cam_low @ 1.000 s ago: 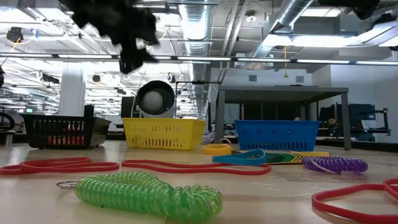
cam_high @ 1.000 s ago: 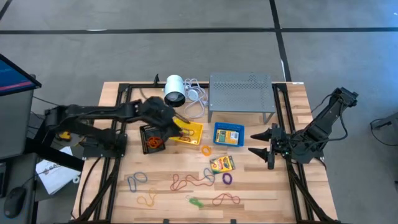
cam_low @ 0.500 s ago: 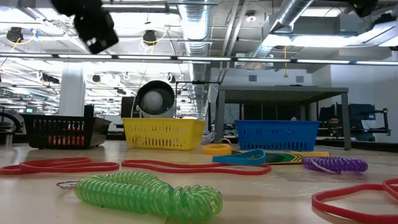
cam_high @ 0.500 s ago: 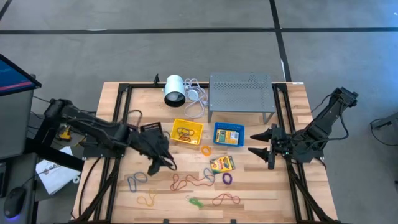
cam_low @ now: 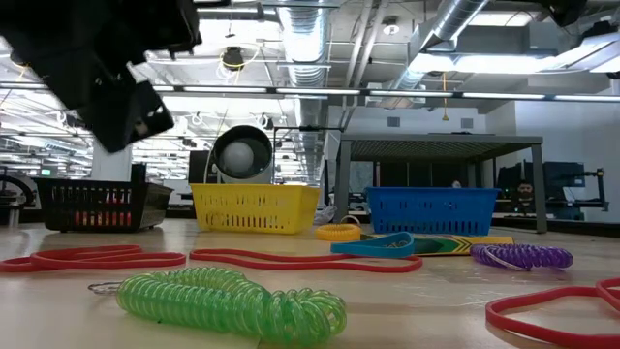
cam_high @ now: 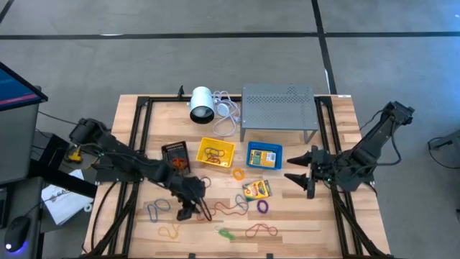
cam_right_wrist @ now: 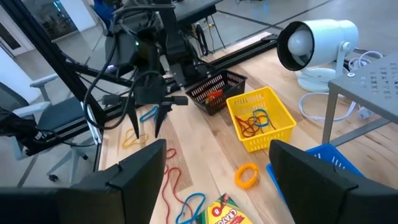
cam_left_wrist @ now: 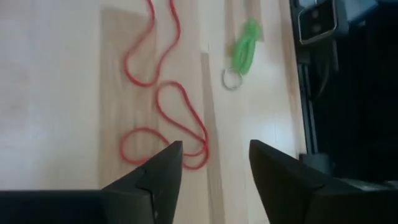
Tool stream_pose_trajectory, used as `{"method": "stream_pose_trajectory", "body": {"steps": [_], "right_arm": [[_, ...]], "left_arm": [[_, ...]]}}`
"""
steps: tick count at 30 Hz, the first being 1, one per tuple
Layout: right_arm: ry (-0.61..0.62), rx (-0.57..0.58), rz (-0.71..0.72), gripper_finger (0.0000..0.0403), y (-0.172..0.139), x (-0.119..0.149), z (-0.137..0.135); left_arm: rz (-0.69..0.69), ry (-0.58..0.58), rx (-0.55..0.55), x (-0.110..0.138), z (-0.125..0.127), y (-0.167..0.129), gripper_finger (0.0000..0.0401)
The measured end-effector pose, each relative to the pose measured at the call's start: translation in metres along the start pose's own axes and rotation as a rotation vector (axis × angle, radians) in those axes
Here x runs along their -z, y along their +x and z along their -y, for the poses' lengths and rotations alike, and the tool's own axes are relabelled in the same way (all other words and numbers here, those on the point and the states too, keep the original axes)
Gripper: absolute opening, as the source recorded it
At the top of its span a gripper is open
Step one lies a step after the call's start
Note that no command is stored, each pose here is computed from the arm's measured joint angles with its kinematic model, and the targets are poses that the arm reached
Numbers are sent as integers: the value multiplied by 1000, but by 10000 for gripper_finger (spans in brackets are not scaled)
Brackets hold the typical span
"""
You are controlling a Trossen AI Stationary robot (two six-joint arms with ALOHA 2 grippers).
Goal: Pick & Place Office Desk Supplies
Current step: Put the red rubber band into the yellow bin
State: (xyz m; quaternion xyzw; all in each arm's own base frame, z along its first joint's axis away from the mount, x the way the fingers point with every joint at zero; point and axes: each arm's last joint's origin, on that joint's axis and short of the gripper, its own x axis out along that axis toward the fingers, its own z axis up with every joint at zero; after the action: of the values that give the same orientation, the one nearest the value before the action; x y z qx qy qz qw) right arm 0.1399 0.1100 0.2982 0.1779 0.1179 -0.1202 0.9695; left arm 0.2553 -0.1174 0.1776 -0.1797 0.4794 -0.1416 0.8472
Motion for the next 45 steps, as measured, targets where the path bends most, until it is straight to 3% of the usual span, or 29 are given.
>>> {"method": "stream_pose_trajectory", "body": {"steps": [5,10,28,33,40,45], "right_arm": [[-13,4,-9,280,2,3,-2],[-35,1,-25,280,4,5,-3],[-45,-15,-50,280,4,7,-3],[-36,-15,-50,280,4,7,-3],[-36,-15,-50,280,4,7,-3],[-33,-16,-50,280,4,7,-3]], "left_arm": [[-26,-52,-4,2,-3,14,214],[-27,-50,-70,5,-7,26,218],[-121,342,-273,19,-18,38,203],[-156,444,-278,21,-18,38,202],[-86,476,-252,15,-14,39,202],[-126,510,-255,20,-16,47,202]]}}
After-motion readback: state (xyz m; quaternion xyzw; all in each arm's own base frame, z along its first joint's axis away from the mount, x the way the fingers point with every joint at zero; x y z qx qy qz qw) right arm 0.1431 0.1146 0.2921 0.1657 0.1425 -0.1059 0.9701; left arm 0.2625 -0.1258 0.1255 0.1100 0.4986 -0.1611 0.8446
